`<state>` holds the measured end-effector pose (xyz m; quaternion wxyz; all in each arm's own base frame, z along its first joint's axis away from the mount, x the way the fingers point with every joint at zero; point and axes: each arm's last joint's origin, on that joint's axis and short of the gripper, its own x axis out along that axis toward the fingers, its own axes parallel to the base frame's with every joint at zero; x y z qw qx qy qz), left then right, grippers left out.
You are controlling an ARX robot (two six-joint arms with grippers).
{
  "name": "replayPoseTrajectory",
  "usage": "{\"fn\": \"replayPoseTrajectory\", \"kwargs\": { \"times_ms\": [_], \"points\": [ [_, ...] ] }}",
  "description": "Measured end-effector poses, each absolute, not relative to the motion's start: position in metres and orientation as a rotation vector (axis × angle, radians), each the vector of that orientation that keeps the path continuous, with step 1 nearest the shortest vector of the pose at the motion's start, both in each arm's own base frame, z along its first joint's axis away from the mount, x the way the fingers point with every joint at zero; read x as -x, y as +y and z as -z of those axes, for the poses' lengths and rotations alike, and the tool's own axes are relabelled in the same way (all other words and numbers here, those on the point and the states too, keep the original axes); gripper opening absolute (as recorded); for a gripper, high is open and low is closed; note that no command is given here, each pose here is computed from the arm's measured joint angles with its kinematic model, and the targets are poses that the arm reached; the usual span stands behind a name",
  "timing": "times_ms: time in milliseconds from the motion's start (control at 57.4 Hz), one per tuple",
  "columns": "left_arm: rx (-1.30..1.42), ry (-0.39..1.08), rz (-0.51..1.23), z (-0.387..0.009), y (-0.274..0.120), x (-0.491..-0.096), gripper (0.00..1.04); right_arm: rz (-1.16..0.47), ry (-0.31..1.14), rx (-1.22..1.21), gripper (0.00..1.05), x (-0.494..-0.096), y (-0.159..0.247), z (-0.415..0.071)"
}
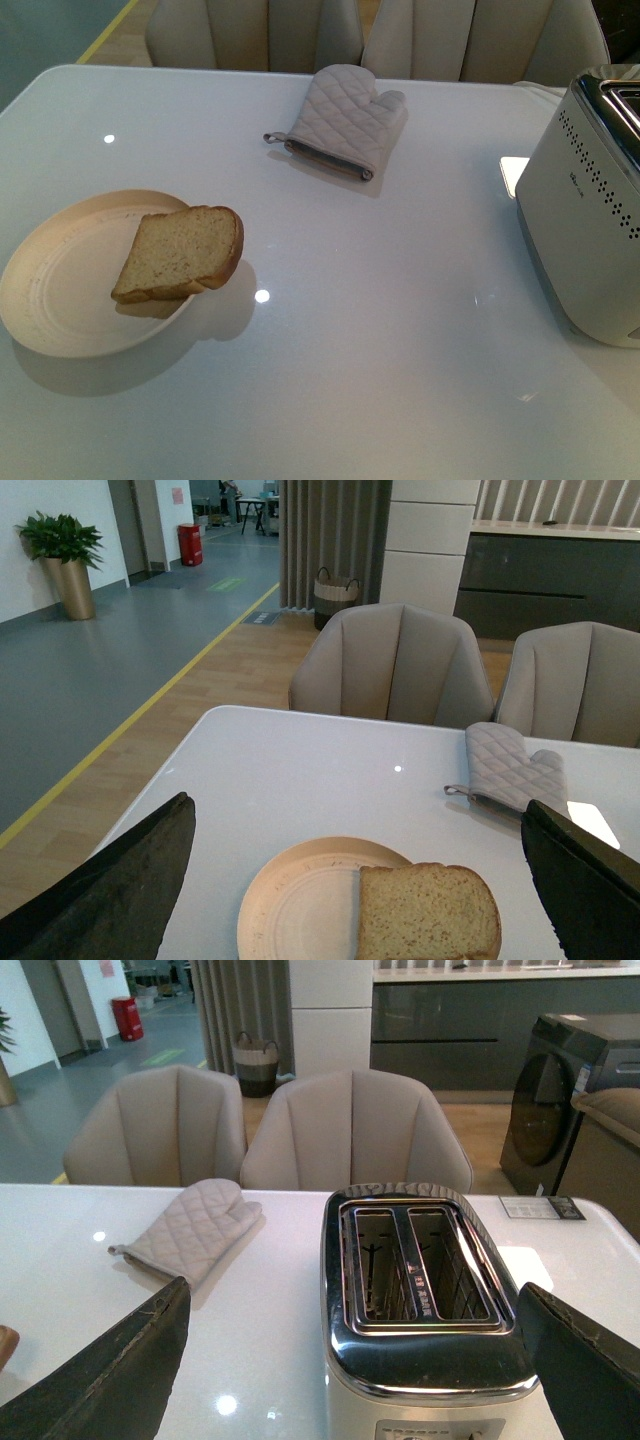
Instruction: Put bread into toaster
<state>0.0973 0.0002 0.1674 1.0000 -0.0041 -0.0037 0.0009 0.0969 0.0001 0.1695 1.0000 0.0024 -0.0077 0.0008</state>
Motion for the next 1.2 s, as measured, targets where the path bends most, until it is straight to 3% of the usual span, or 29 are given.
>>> {"fn": "replayPoseTrajectory", "kwargs": {
  "times_ms": [802,941,1202],
  "points": [
    [0.008,-0.007,-0.002,-0.167,0.0,-0.097,0.97,-0.002,-0.015,-0.005,0.96,-0.097,0.0,-0.169],
    [0.375,0.336,0.157,-0.165,0.003,-0.101,0.97,-0.003,-0.015,-0.005,0.96,-0.097,0.0,-0.17],
    [0.515,0.365,0.104,-0.167,0.019,-0.136,0.97,-0.002,-0.015,-0.005,0.96,-0.097,0.0,-0.169]
  ]
}}
